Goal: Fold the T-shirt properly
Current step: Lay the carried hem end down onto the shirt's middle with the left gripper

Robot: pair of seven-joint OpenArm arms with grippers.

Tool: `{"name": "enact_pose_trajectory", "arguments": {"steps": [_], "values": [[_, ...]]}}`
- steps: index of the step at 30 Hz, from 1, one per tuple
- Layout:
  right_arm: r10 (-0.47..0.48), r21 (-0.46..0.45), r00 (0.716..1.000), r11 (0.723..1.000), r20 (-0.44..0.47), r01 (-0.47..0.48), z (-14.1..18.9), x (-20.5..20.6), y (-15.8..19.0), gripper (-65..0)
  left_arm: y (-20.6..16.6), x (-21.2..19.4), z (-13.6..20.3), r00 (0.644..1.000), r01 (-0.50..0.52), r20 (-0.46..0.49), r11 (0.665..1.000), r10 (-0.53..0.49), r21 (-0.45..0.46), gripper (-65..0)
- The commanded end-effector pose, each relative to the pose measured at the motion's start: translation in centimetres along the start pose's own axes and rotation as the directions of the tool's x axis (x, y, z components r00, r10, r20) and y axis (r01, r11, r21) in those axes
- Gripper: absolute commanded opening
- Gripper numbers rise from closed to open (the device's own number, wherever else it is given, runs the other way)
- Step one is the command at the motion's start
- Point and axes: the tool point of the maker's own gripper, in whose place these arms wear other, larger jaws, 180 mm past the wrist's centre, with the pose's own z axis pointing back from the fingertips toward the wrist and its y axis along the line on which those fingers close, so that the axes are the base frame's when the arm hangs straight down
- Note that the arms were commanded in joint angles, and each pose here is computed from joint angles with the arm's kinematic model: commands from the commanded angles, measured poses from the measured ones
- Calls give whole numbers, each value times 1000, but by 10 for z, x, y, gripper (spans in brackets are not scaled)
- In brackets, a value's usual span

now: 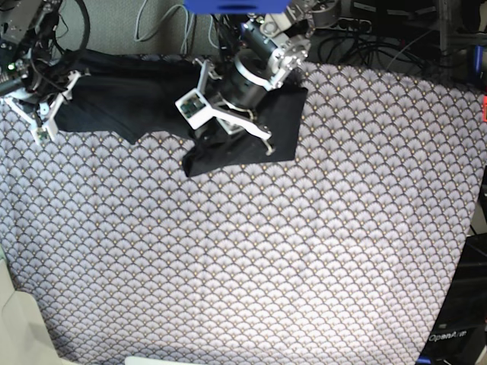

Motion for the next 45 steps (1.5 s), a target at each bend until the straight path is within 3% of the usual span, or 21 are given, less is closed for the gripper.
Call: {"name": "enact_pose_trajectory", "arguments": {"steps": [1,7,12,14,27,33,40,45], "values": [[7,-22,1000,1000,22,-7,5,6,-7,-422,-73,-12,27,997,80,-6,976,-83,-205,-632],[7,-22,1000,1000,22,-7,5,6,-7,-422,-73,-10,27,997,77,-4,976,-79,-203,-624],[7,-22,1000,1000,22,-7,5,6,-7,-422,-72,-11,28,997,75,-2,976,-77,-205,-445],[7,-22,1000,1000,22,-7,5,6,-7,-422,-72,-10,28,997,75,2,976,-76,-205,-409],[7,-22,1000,1000,28,-7,5,8,-7,-422,-69,3,25,996,84,40,977,-78,-196,-409],[5,-18,1000,1000,30,-5,4,8,-5,-422,-45,22,17,996,62,70,990,-54,-124,-410],[7,-20,1000,1000,30,-7,5,8,-6,-422,5,31,9,996,-54,71,998,53,17,-411],[8,-21,1000,1000,30,-8,5,8,-6,-422,36,44,11,969,-221,128,973,213,58,-411]]}}
